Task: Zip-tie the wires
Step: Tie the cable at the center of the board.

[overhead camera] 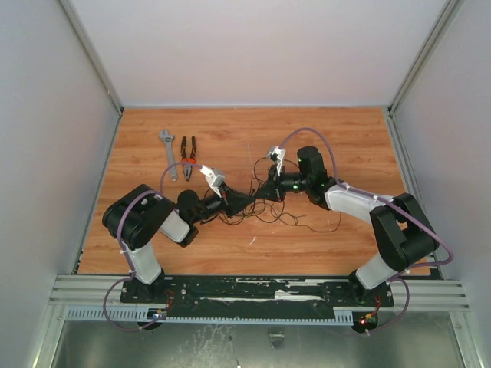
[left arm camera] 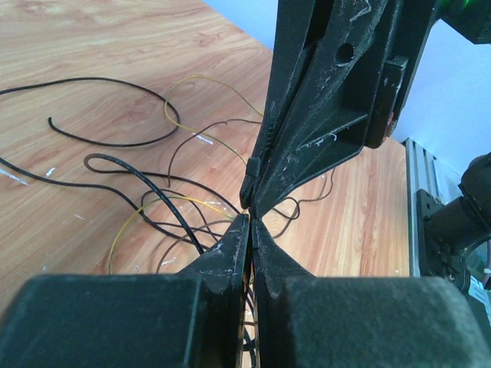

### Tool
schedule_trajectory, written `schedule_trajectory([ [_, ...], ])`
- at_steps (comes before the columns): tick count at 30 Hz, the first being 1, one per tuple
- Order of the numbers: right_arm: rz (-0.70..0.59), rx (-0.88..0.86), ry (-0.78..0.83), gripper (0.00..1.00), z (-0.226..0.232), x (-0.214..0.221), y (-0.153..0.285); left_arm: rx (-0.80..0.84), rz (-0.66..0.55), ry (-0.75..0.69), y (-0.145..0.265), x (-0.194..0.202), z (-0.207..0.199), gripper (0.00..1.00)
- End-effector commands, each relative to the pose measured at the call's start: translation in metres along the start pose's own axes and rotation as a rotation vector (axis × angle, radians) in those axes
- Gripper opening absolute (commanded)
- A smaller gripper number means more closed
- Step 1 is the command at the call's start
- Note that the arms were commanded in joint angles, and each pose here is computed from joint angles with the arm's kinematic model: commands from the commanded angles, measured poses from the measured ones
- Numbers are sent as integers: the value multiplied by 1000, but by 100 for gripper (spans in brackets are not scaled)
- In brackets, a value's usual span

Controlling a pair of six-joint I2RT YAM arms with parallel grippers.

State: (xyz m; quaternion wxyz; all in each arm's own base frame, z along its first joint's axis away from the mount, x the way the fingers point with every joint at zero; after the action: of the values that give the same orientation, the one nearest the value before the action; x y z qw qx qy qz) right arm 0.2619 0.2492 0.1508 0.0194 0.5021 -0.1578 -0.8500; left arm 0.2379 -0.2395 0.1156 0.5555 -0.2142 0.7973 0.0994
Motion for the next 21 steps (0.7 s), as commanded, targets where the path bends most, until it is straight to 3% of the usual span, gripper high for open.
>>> schedule_trajectory([
  [1, -29, 18, 20, 0, -3, -4, 1, 138, -256, -172, -8, -50, -24, 9],
  [21, -20, 44, 21, 0, -6, 0, 2, 141, -262, -170, -10, -52, -24, 9],
])
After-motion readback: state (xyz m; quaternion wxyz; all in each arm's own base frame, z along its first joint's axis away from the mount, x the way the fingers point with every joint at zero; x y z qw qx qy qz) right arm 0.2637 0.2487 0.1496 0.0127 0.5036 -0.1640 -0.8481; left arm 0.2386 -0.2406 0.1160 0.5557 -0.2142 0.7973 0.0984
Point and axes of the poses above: each gripper's point midway between its finger pads, its own y axis back along the fingers, its own z axis along the line the jaws close on, x = y × z, the point moved 6 cm from there along y, back along the fingers, and after that the axes turned 3 degrees about -y, right-handed, at the moved point
